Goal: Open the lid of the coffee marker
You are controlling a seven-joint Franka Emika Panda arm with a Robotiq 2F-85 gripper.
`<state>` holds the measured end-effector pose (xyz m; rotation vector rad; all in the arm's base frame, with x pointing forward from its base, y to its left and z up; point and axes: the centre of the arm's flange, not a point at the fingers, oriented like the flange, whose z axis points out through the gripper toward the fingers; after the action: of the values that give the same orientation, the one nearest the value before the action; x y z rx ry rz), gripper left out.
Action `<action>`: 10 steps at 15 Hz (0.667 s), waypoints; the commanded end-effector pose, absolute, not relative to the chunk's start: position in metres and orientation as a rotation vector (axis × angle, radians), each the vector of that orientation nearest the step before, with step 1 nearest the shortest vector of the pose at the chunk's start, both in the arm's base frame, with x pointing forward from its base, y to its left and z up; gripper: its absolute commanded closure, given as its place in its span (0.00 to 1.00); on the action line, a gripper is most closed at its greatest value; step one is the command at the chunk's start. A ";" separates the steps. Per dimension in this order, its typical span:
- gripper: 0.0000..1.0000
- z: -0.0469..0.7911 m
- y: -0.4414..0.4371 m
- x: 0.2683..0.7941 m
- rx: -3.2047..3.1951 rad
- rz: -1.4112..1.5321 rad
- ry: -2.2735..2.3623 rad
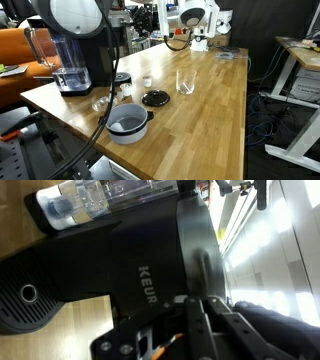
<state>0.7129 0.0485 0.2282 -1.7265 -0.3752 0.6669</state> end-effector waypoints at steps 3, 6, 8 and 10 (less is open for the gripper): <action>1.00 0.255 0.057 0.642 -1.728 0.667 -0.383; 1.00 0.256 0.056 0.641 -1.727 0.668 -0.384; 1.00 0.261 0.059 0.643 -1.731 0.668 -0.398; 1.00 0.270 0.065 0.646 -1.739 0.669 -0.428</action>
<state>0.7142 0.0511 0.2431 -1.7352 -0.3970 0.6536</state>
